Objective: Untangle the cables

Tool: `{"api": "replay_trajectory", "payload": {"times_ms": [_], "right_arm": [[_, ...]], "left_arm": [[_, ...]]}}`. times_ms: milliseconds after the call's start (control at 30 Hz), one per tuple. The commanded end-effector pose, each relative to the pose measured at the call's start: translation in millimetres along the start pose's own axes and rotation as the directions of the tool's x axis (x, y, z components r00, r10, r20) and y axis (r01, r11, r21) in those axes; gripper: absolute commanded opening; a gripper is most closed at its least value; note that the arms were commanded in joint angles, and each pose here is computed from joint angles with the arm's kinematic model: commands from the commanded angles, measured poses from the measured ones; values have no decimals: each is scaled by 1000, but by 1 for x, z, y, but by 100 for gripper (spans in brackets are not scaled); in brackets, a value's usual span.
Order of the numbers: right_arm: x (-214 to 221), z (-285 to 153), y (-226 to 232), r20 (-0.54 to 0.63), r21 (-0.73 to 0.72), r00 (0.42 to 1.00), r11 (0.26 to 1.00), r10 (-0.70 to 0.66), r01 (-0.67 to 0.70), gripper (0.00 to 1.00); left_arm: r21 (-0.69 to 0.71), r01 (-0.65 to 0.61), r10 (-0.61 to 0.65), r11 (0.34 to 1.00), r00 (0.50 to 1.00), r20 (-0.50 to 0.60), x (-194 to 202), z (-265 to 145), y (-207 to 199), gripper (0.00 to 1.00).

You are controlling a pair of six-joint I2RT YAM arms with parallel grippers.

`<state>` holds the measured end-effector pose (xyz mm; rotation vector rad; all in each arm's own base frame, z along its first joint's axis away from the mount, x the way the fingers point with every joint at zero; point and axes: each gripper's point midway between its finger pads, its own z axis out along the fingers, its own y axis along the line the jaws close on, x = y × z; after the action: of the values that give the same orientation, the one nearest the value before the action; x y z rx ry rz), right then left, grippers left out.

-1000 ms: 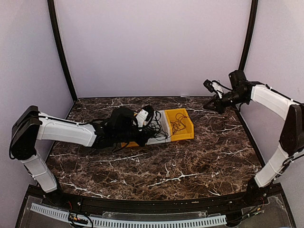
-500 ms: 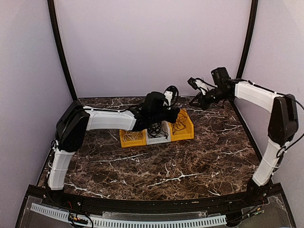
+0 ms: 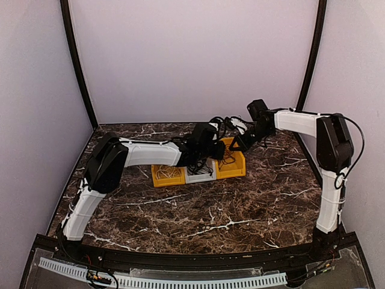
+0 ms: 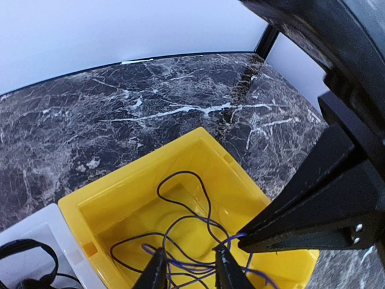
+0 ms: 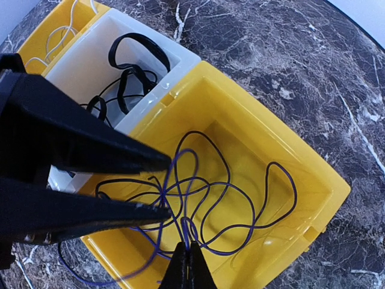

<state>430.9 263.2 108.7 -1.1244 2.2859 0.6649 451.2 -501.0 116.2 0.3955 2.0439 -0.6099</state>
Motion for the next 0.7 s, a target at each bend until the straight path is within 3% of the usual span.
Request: {"api": "replay_trajectory", "payload": {"times_ms": [0, 133, 433, 667], "right_arm": [[-14, -7, -5, 19, 33, 1000, 999, 5, -6, 3], [-21, -21, -6, 41, 66, 999, 998, -12, 9, 10], [-25, -64, -6, 64, 138, 998, 990, -30, 21, 34], [-42, -140, -6, 214, 181, 976, 984, -42, 2, 51]], "left_arm": [[-7, 16, -16, 1000, 1000, 26, -23, -8, -2, 31], [2, 14, -14, 1000, 999, 32, -31, -15, -4, 43], [-2, -25, 25, 1000, 994, 108, -73, -50, -9, 50], [-107, -79, 95, 991, 985, 144, -105, -98, 6, 63]]}}
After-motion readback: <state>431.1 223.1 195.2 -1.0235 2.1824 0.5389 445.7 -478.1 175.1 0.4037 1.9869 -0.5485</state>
